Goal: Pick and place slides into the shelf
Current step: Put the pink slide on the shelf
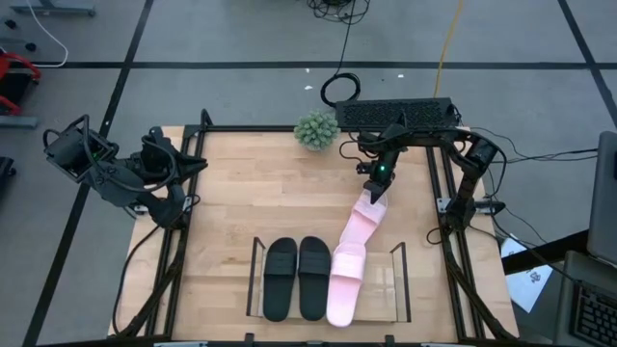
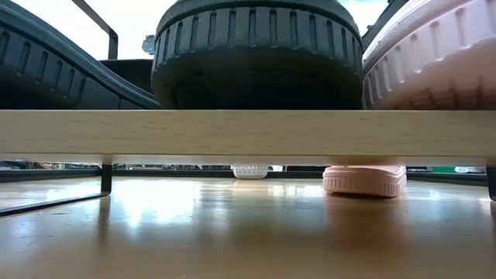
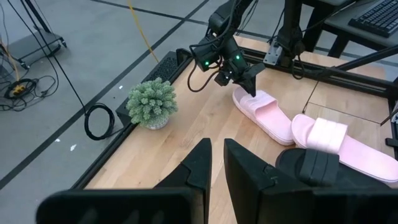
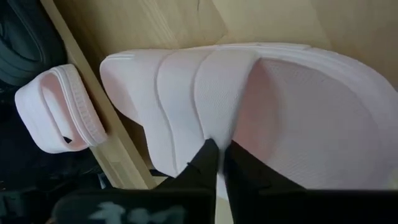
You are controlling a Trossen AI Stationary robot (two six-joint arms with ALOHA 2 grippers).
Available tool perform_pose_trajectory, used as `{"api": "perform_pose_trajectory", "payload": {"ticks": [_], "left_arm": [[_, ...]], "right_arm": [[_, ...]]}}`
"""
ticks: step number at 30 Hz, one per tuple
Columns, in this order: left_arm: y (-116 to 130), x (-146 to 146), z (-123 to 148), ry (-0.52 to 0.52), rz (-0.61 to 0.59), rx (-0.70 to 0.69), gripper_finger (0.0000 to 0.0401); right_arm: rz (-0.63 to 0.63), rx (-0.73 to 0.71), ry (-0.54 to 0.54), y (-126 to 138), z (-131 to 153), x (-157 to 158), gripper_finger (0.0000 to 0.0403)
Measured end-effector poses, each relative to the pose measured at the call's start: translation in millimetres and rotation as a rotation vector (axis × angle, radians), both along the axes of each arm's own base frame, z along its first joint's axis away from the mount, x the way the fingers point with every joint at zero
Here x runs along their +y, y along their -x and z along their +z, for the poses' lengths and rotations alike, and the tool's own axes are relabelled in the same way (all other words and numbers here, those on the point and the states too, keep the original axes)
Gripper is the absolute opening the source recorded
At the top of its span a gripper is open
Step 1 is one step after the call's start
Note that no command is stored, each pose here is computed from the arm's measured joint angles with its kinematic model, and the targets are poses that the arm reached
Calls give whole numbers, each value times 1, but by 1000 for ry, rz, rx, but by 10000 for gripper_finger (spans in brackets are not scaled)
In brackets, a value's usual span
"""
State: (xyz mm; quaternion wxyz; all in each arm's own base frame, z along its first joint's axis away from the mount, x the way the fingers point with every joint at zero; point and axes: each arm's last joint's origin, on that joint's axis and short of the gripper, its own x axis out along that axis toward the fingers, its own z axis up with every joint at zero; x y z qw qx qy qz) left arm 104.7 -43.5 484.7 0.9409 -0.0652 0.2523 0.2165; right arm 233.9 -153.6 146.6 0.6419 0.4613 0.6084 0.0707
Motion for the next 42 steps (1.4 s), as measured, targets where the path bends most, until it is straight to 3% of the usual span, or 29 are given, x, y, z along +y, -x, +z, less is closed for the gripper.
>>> {"api": "perform_pose_trajectory", "payload": {"ticks": [11, 18, 29, 36, 42], "left_arm": [[0, 0, 0, -12, -8, 6, 47], [0, 0, 0, -24, -15, 12, 47], [0, 0, 0, -8, -4, 4, 47], [0, 0, 0, 13, 9, -6, 47], [0, -1, 0, 34, -9, 5, 47]], "right_arm": [[-52, -27, 25, 9, 18, -4, 2], [-121, -57, 228, 36, 60, -13, 1], [-298, -237, 408, 75, 120, -8, 0], [-333, -358, 378, 86, 137, -2, 0], [-356, -429, 413, 85, 163, -6, 0]]}}
